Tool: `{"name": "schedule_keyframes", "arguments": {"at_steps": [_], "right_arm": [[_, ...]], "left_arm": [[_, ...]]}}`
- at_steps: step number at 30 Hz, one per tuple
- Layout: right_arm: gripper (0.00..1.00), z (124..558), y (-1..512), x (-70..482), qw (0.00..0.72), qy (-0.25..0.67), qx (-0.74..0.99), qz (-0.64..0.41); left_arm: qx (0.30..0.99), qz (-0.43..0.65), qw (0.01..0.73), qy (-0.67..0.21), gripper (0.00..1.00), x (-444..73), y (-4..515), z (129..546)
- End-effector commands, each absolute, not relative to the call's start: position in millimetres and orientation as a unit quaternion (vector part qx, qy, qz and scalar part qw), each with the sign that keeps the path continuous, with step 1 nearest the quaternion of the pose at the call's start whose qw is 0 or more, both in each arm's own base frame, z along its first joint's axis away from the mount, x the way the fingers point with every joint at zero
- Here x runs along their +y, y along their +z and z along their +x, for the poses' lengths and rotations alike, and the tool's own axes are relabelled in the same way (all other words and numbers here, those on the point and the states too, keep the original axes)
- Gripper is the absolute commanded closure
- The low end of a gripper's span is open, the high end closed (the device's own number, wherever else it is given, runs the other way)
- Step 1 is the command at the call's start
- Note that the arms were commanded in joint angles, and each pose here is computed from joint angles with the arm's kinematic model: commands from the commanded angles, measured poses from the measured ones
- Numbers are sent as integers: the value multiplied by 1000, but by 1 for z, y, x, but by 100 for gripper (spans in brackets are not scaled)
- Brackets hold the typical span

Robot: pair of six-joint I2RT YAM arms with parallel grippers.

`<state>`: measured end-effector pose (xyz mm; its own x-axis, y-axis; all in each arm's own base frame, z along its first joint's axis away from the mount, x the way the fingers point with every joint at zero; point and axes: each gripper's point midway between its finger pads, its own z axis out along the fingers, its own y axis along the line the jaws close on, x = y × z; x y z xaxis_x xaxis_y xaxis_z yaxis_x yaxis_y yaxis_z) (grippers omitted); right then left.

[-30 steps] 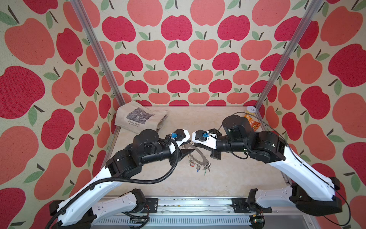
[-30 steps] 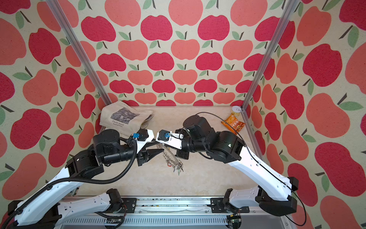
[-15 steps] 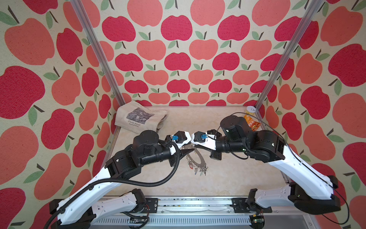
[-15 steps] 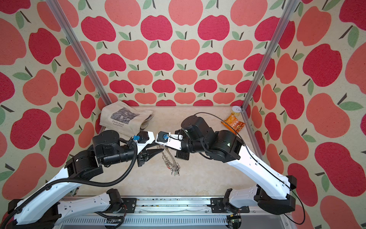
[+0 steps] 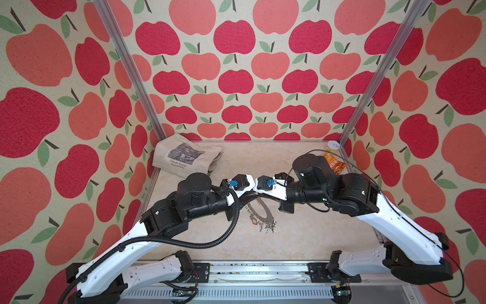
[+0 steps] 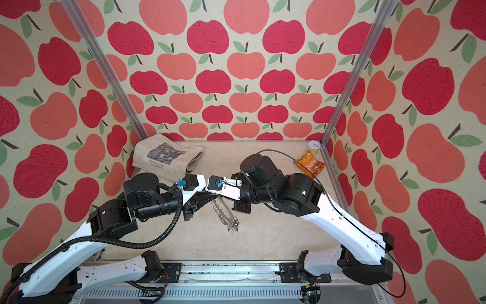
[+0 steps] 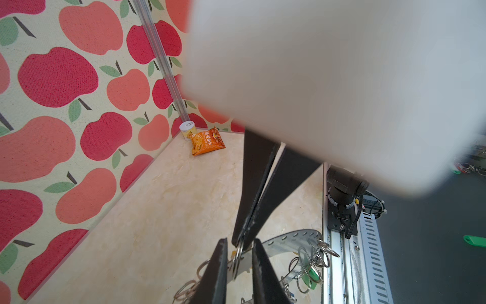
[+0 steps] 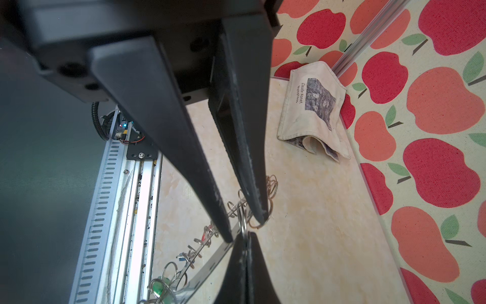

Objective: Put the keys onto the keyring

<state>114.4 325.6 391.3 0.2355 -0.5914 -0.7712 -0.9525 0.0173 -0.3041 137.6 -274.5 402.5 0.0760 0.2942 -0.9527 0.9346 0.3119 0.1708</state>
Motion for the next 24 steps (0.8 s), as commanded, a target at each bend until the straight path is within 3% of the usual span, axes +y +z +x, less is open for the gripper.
{"name": "schedule_keyframes", "arguments": {"at_steps": [1,7,10,15,19,24], "right_arm": [[100,109,414,326,446,232,556,-662],[100,105,415,326,448,237,551,-663],[100,105,413,327,446,239,551,-663],[100,104,413,328,449,243,549,-662],[69,108,416,319,469,231,553,-649],[63,113,421,305,492,227,560,-626]], "left_arm": [[600,509,536,-305,81,-278,403,136],[596,506,542,-307,88,-279,406,136],[592,504,547,-311,100,-278,409,135],[580,500,557,-321,100,-278,414,132],[551,487,591,-331,100,-273,426,128],[505,487,620,-351,100,-268,443,115]]}}
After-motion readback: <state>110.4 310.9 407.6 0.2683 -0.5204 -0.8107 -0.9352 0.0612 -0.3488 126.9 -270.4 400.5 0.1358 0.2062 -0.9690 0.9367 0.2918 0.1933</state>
